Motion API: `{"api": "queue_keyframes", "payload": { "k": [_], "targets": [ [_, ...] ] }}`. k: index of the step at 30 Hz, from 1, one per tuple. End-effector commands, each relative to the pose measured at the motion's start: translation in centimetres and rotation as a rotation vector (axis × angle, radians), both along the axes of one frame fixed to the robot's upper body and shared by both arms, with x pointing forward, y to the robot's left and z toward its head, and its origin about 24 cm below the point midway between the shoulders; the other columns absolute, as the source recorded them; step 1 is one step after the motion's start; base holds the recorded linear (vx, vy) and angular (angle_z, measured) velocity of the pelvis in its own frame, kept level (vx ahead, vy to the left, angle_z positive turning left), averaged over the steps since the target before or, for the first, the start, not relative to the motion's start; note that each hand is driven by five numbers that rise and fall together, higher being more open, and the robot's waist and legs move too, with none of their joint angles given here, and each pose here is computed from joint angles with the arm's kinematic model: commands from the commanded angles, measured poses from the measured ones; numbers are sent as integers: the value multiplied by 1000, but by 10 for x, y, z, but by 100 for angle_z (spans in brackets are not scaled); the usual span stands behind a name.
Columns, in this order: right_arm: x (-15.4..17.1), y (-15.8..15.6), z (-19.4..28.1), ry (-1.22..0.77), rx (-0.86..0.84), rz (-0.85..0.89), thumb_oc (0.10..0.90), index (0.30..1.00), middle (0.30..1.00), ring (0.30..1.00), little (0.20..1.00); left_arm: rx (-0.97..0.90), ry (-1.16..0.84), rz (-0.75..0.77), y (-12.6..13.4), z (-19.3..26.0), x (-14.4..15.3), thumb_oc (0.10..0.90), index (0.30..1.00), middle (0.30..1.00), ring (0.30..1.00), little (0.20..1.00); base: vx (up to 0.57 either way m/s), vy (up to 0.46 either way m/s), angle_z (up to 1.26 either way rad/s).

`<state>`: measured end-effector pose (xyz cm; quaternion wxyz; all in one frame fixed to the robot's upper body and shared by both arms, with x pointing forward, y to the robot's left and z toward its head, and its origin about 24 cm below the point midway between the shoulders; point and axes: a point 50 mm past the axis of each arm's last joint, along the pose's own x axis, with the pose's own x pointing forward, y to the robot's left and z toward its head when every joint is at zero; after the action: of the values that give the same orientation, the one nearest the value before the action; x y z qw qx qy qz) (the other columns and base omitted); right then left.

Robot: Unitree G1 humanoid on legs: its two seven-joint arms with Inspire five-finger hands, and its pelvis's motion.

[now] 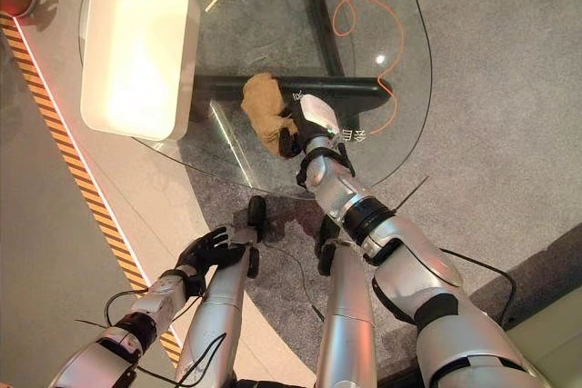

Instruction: Wipe the table with a cloth and put it in the basket.

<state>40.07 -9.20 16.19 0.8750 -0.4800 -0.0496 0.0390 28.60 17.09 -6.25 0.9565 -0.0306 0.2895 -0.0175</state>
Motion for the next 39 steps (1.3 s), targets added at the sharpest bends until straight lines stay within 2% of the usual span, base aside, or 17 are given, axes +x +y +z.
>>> {"api": "queue_keyframes", "payload": {
  "k": [1,17,22,28,34,39],
  "targets": [
    [-22,72,32,-118,30,338,100,300,300,300,200,21,29,-4,-2,-8,-8,800,900,900,900,900,1,3,4],
    [-28,80,26,-90,-41,426,100,300,300,300,200,26,28,-16,-3,-5,-4,800,900,900,900,900,0,-7,3],
    [-26,76,26,-102,-32,401,100,300,300,300,200,30,41,-19,-3,-7,-6,800,900,900,900,900,46,-6,3],
    [-5,38,42,-221,54,165,100,300,300,300,200,30,50,-23,0,-9,-8,800,900,900,900,900,4,2,1],
    [12,-18,70,-383,152,-124,100,300,300,300,200,25,57,-21,1,-13,-12,800,900,900,900,900,0,0,0],
    [13,-55,88,-499,241,-317,100,300,300,300,200,22,60,-11,5,-15,-15,800,900,900,900,900,6,3,1]
  ]
}}
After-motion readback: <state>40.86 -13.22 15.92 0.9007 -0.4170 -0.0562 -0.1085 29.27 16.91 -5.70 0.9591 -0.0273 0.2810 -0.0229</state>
